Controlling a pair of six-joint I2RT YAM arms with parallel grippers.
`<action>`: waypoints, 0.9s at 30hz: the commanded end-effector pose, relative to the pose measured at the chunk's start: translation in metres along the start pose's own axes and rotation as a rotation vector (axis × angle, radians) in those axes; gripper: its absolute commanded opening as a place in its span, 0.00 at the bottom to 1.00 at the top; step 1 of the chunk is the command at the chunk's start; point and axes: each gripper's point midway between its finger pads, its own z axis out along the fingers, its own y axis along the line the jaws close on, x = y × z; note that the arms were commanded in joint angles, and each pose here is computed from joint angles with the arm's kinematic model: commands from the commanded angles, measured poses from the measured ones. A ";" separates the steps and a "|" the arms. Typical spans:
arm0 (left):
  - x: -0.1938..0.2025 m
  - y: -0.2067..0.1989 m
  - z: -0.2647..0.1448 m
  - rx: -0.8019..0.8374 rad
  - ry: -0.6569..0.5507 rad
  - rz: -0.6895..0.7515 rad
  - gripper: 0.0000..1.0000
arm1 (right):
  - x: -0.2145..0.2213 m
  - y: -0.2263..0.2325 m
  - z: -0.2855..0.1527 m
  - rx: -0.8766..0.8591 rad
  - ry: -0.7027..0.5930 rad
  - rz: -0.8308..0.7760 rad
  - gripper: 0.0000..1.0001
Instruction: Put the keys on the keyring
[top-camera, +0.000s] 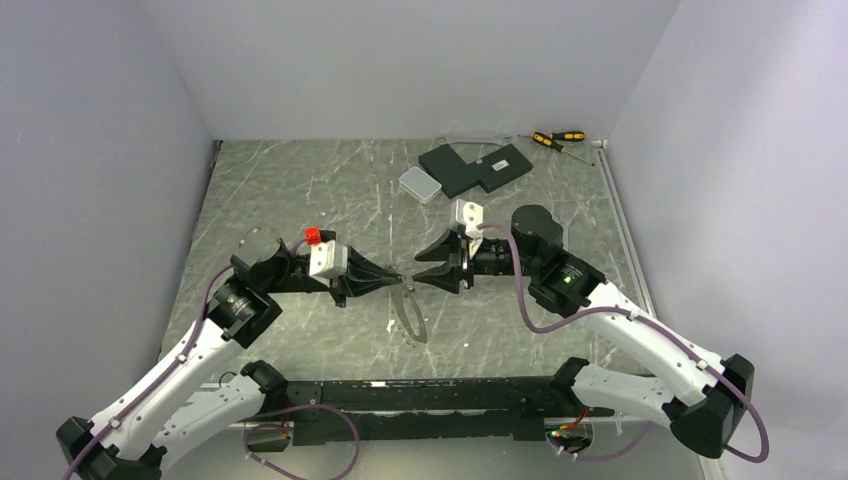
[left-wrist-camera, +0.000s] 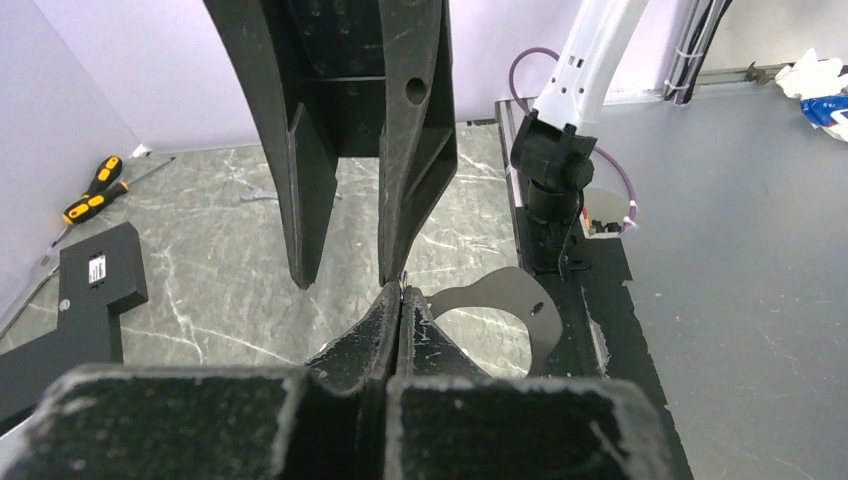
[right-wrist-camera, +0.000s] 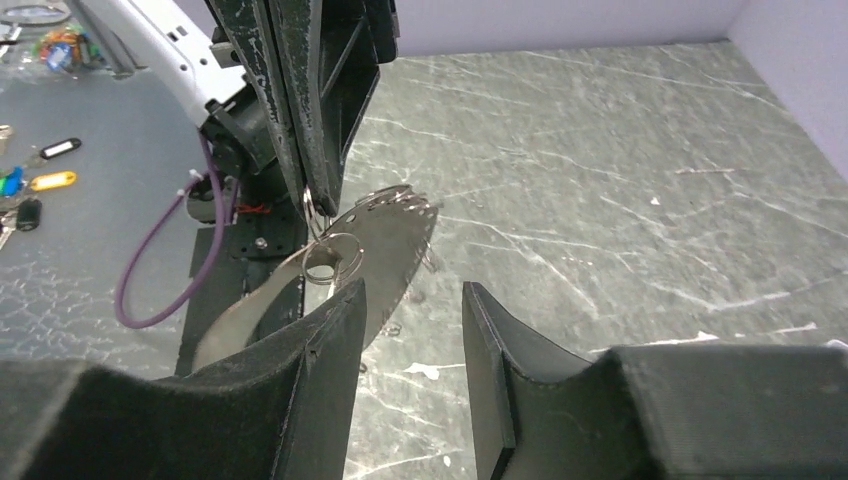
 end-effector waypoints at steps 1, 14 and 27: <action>-0.024 -0.003 -0.002 0.009 -0.072 0.069 0.00 | -0.020 0.010 0.003 -0.091 -0.086 -0.024 0.44; -0.028 0.003 -0.004 -0.033 -0.084 0.078 0.00 | -0.013 0.025 0.003 -0.199 -0.075 -0.004 0.45; -0.031 0.008 -0.003 -0.058 -0.108 0.071 0.00 | 0.000 0.026 0.012 -0.251 -0.044 0.038 0.35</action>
